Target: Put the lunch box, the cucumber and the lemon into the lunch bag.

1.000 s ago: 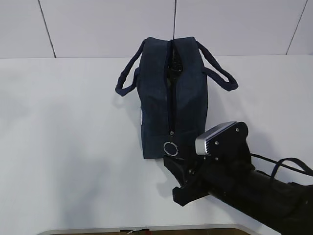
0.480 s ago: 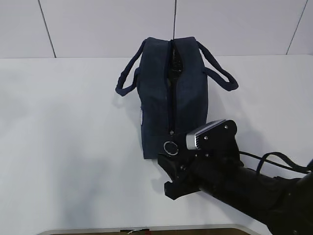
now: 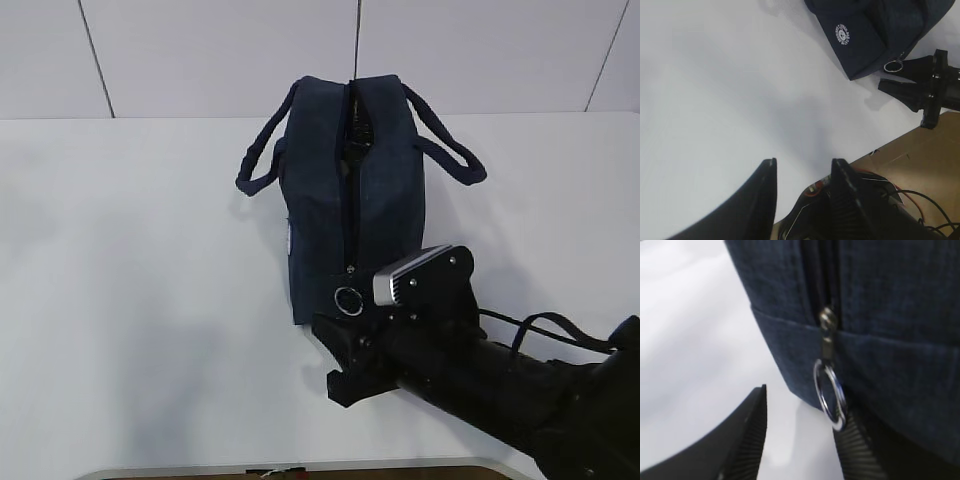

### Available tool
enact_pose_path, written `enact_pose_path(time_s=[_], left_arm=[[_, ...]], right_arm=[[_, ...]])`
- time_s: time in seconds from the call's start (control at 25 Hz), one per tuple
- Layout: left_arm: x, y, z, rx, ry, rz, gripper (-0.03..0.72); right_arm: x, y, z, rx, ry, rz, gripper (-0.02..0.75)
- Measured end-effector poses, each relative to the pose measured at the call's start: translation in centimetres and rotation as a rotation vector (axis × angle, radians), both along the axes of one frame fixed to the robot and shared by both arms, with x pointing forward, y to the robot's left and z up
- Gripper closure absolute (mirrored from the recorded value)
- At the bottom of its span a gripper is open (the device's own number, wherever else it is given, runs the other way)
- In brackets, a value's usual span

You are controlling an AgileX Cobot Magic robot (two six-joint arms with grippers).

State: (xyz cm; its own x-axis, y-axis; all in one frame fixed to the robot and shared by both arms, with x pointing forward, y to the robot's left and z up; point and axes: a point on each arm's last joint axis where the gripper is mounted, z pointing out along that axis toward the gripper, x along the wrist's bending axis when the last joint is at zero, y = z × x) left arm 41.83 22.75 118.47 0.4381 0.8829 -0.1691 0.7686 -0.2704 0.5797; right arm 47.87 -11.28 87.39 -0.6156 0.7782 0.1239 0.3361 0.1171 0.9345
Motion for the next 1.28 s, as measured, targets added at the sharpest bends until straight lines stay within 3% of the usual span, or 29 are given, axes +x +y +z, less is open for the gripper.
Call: enact_pose_path(time_s=[1.28], left_arm=[[0.0,0.0,0.0,-0.001,0.001,0.001,0.435]], right_arm=[[-0.63,-0.58,-0.38,0.042,-0.032,-0.015,0.386]])
